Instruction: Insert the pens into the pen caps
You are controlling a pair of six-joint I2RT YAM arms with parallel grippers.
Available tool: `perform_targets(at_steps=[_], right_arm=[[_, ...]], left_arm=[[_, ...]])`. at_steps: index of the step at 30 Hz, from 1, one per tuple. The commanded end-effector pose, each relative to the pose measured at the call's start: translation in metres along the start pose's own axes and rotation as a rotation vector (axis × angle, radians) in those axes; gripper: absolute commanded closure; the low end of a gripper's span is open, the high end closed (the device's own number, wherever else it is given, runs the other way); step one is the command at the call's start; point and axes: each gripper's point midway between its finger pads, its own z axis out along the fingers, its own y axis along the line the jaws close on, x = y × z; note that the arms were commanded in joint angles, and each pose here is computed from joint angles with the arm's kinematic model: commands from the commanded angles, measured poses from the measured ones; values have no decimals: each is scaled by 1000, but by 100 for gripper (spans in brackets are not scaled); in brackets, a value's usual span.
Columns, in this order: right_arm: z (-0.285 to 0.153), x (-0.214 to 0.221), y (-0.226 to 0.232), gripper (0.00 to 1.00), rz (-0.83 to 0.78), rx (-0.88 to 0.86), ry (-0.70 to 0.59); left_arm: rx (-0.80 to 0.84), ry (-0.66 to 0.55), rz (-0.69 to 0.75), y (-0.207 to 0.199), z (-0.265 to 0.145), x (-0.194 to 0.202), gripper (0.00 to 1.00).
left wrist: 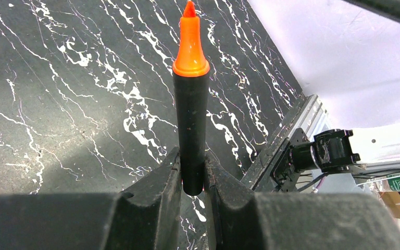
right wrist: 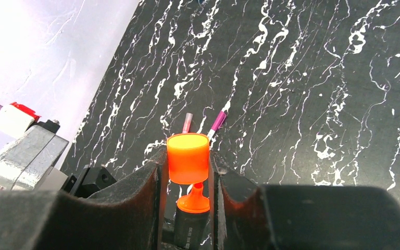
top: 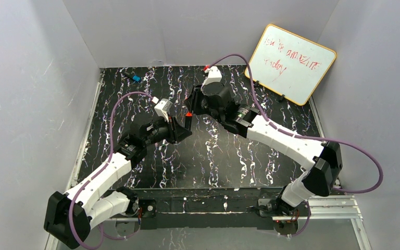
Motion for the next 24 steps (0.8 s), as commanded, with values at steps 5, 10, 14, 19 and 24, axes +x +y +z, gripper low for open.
perform_targets(at_steps=[5, 10, 14, 19, 24], right_arm=[[-13, -25, 4, 78, -13, -13, -82], [-6, -7, -2, 78, -21, -6, -54], [-2, 1, -2, 78, -20, -13, -31], [-5, 2, 2, 78, -12, -33, -14], [-10, 10, 7, 78, 18, -63, 21]], left_arm=[[17, -14, 30, -6, -4, -5, 100], [17, -14, 30, -7, -4, -5, 100], [16, -13, 33, -7, -5, -5, 100], [10, -17, 37, -6, -6, -6, 100], [-2, -23, 43, -4, -5, -8, 100]])
